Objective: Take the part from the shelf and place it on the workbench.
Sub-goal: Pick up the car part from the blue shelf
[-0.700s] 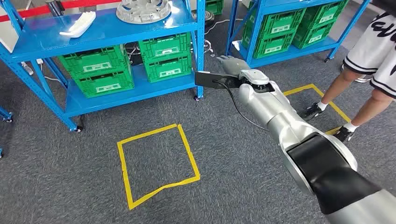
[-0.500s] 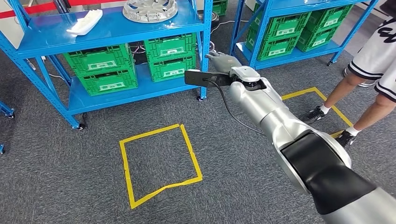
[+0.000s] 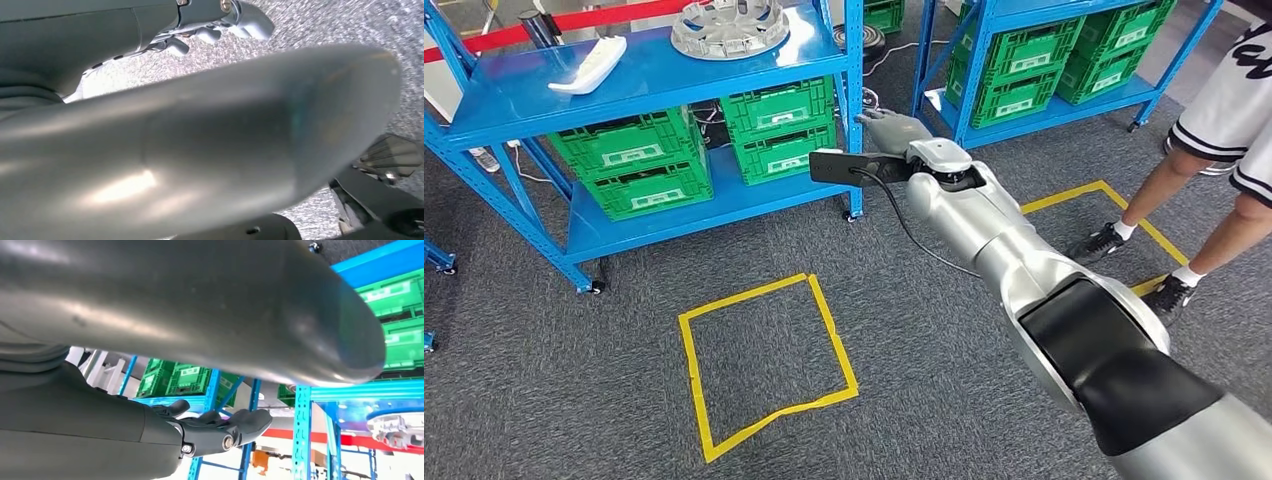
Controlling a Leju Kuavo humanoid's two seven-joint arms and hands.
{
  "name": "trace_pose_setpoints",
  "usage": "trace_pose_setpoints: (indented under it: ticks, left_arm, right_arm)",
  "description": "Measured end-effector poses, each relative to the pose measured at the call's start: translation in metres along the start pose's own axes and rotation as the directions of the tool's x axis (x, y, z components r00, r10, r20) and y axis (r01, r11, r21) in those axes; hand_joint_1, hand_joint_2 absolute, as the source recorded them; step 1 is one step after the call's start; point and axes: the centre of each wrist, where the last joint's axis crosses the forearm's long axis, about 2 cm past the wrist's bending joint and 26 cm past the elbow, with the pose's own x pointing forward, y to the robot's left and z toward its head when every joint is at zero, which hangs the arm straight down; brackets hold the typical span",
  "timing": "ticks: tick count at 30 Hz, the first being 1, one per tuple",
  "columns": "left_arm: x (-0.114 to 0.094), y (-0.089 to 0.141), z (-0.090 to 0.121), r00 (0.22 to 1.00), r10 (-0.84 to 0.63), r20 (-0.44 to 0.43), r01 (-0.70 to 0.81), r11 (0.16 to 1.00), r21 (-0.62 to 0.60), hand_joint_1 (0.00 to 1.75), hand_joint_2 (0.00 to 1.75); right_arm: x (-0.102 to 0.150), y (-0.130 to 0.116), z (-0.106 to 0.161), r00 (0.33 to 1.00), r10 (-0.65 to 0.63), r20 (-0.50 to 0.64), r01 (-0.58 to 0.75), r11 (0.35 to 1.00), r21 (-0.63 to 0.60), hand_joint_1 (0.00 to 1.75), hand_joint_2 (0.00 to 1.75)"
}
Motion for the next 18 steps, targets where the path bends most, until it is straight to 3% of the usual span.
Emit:
trace_pose_setpoints:
  ticks: [18]
  left_arm:
    - [0.001,0.000,0.000,1.000,-0.006,0.003,0.006,1.000,0.001,0.00,0.00]
  right_arm:
    - [-0.009,-0.011,0.000,1.000,0.010,0.002,-0.010,1.000,0.003,0.00,0.00]
